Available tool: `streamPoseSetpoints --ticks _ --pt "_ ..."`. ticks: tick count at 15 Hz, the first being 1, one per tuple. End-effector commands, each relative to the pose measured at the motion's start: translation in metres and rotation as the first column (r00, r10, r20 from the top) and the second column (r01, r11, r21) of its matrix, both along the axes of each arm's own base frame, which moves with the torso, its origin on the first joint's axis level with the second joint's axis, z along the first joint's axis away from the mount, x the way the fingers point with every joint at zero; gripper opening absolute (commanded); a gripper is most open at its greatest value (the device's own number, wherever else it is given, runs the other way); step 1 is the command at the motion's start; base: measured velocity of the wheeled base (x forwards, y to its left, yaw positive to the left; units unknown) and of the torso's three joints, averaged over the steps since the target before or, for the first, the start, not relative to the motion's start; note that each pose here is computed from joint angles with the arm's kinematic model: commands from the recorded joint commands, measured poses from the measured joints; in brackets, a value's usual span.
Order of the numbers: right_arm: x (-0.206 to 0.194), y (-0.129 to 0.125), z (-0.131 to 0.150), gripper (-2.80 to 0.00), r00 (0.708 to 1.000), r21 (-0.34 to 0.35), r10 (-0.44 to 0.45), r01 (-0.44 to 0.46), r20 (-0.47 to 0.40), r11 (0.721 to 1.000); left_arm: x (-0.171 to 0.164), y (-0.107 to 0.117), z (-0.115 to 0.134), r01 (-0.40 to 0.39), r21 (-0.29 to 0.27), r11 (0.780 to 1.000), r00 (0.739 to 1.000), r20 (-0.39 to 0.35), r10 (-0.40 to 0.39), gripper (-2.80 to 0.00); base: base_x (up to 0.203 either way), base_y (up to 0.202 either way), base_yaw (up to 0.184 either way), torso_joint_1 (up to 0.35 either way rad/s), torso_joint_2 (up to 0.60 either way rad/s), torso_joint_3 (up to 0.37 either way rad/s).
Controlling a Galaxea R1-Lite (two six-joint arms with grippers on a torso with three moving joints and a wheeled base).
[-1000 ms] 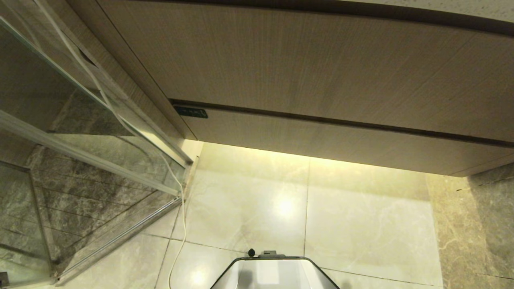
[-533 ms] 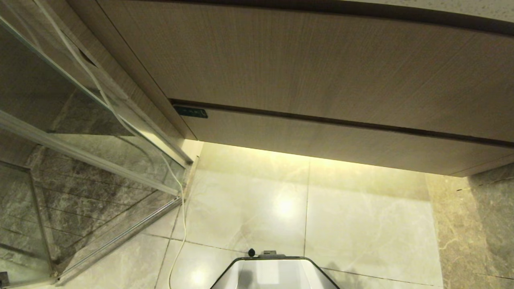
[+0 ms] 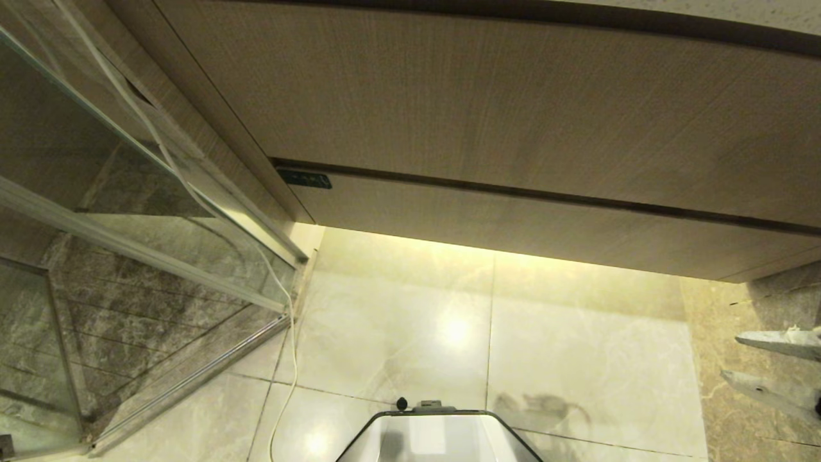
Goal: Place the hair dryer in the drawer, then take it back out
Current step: Pull open the drawer
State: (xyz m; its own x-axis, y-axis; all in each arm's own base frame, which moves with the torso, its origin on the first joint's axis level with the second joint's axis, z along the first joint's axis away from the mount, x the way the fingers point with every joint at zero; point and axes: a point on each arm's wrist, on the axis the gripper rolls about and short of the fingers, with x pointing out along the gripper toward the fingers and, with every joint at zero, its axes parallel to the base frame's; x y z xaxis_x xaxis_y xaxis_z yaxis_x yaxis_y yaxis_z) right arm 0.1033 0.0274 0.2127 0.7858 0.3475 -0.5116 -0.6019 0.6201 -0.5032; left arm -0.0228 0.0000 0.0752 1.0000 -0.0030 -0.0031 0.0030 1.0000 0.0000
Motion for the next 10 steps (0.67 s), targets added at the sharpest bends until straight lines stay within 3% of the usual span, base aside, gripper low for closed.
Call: streamPoseSetpoints --ticks 1,4,7,10 --pt "0.021 0.005 -0.008 0.00 0.999 -0.036 0.016 -0.018 -0.044 0.999 0.000 0.000 0.000 0.000 0.000 1.000 1.000 -0.001 0.000 -2.80 0.000 0.000 0.000 0.000 0.00 0.000" --pt "0.050 0.011 -0.017 0.00 0.997 -0.131 0.071 -0.069 0.007 0.989 0.000 0.000 0.000 0.000 0.000 1.000 1.000 0.000 0.000 -2.80 0.000 0.000 0.000 0.000 0.00 0.000" --pt "0.085 0.019 -0.028 0.00 0.986 -0.181 0.112 -0.089 0.125 0.979 0.000 0.000 0.000 0.000 0.000 1.000 1.000 -0.001 0.000 -2.80 0.000 0.000 0.000 0.000 0.00 0.000" --pt "0.104 0.023 -0.029 0.00 0.949 -0.261 0.164 -0.092 0.268 0.961 0.000 0.000 0.000 0.000 0.000 1.000 1.000 0.000 0.000 -2.80 0.000 0.000 0.000 0.000 0.00 0.000"
